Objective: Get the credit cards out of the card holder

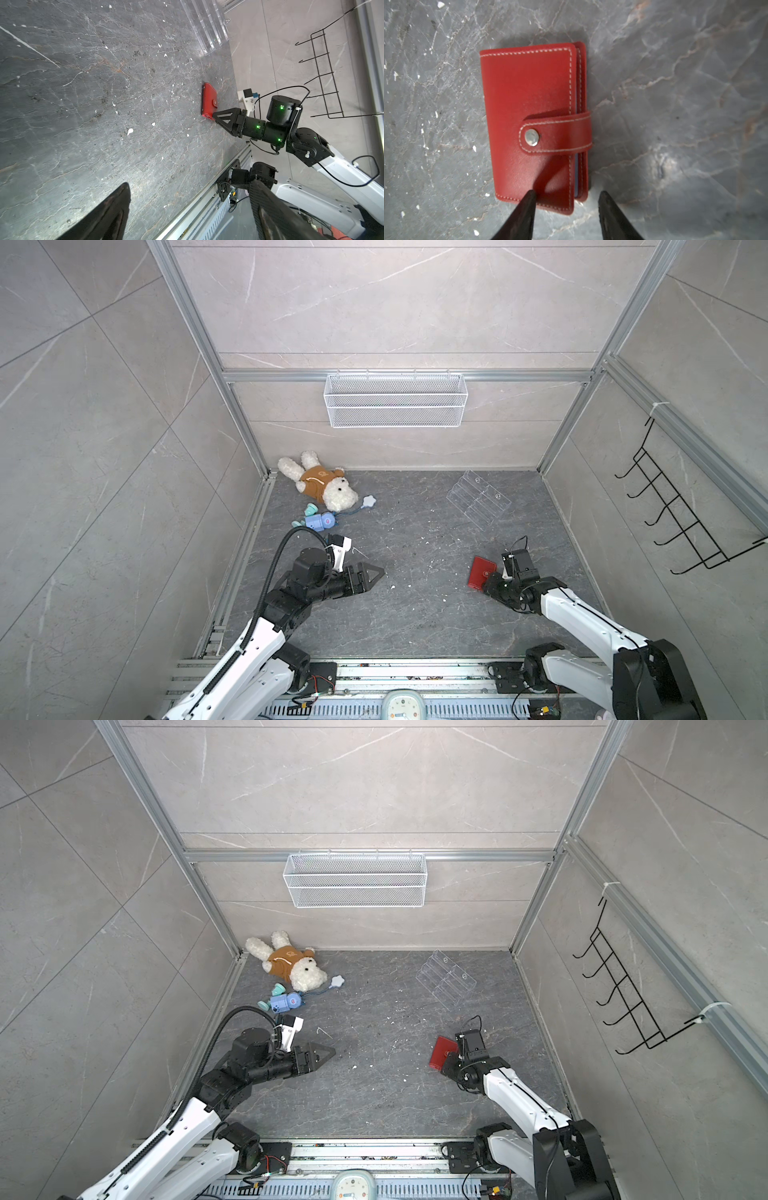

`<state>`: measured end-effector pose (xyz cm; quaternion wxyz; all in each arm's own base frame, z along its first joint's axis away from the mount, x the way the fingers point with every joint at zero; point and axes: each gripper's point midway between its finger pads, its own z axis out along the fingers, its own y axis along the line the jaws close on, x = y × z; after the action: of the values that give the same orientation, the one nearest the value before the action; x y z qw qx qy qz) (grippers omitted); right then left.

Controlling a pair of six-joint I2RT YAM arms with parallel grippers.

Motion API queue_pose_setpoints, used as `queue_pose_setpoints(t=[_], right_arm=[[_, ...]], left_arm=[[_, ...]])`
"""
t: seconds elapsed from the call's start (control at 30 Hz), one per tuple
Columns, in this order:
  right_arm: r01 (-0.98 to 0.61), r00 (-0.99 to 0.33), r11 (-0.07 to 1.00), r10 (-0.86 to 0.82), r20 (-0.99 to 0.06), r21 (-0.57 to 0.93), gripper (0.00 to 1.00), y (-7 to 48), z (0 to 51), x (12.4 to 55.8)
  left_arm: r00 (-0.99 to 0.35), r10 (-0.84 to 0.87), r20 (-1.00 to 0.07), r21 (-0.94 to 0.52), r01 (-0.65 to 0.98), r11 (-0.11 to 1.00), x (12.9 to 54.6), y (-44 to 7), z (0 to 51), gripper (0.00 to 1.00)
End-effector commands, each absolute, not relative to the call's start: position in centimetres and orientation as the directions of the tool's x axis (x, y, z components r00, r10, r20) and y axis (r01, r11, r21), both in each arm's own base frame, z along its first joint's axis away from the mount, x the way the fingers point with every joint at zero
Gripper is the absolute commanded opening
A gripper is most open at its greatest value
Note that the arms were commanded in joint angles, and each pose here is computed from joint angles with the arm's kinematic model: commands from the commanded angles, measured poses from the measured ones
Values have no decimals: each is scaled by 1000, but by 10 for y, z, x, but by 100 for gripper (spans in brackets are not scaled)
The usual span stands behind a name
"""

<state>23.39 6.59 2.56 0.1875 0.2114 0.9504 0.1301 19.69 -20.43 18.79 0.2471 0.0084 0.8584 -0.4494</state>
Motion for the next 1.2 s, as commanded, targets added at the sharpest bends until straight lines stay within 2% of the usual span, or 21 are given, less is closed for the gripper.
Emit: queue_pose_setpoints(t=[0.0,0.3,0.53,0.67,0.87,1.03,1.17], right_arm=[[363,-826,877,459,-327,313,50,64,27,241],[406,-815,870,483,-321,279,40,61,19,245],[420,-807,861,499,-316,286,21,65,15,245],[414,-807,861,497,-319,296,16,68,14,242],[382,-815,869,477,-328,314,1,76,14,240],[319,-823,875,447,-352,365,0,91,23,241],[221,-827,860,415,-379,460,0,117,40,242]], left_arm=[[-824,-265,-501,-768,282,575,217,-213,209,91],[-838,-226,-497,-768,304,564,224,-244,200,90],[-849,-214,-484,-779,306,548,226,-258,193,89],[-846,-217,-487,-780,310,544,228,-264,193,88],[-850,-235,-472,-803,304,512,232,-276,194,88],[-863,-261,-432,-839,279,467,238,-290,193,86],[-886,-261,-383,-873,255,415,240,-306,189,85]])
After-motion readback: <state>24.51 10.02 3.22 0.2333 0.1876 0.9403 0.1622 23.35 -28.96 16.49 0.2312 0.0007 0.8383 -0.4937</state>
